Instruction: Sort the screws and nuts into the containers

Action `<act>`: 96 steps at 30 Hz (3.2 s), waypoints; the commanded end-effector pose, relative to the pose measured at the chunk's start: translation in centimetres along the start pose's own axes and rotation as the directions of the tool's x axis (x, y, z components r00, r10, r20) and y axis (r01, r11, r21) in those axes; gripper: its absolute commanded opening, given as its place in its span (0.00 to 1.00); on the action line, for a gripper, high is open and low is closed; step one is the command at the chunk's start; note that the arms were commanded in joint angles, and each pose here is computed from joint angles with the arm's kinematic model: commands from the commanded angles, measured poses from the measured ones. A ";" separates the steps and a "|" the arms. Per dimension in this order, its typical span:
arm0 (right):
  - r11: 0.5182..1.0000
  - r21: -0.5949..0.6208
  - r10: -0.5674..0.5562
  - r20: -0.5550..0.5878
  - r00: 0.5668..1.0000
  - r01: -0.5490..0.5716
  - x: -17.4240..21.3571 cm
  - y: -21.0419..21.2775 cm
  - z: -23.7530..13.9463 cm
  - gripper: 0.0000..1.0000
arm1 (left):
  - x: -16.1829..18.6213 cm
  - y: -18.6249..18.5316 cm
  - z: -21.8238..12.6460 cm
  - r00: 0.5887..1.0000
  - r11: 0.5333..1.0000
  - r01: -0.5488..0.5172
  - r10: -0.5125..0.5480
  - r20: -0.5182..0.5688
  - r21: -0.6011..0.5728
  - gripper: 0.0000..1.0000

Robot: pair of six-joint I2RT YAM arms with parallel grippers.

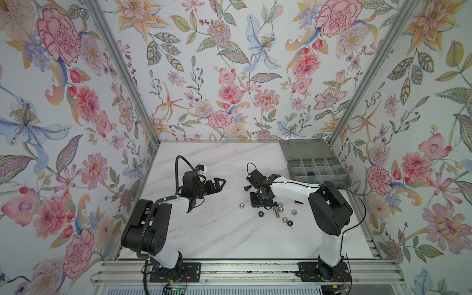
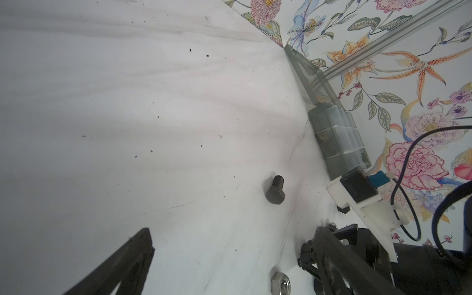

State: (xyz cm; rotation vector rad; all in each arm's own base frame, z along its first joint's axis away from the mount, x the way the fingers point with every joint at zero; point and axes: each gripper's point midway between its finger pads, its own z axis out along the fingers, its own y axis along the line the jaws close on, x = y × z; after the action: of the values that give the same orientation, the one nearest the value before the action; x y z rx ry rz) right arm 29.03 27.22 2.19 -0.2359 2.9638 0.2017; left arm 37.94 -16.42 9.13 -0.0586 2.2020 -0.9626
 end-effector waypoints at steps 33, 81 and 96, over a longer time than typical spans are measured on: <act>0.973 -0.091 0.229 0.282 0.932 -0.211 -11.0 -14.8 -11.5 0.00 | -0.4 -1.1 0.0 1.000 0.999 -0.009 0.009 0.016 0.042 0.99; 0.765 -0.064 0.625 0.319 0.713 -0.641 -15.5 -40.1 -9.6 0.35 | -0.7 -1.5 -0.3 0.999 0.998 -0.006 0.004 0.033 0.059 0.99; 0.802 -0.184 0.591 0.385 0.709 -0.569 -14.4 -35.9 -16.8 0.39 | -0.7 -1.6 -0.4 0.999 0.998 -0.007 0.005 0.035 0.064 0.99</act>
State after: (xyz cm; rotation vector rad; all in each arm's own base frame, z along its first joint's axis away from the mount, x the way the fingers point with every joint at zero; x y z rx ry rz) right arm 48.13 -10.31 14.15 0.7372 2.5015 0.3009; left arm 38.34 -16.58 10.04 -0.0736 2.1595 -0.9897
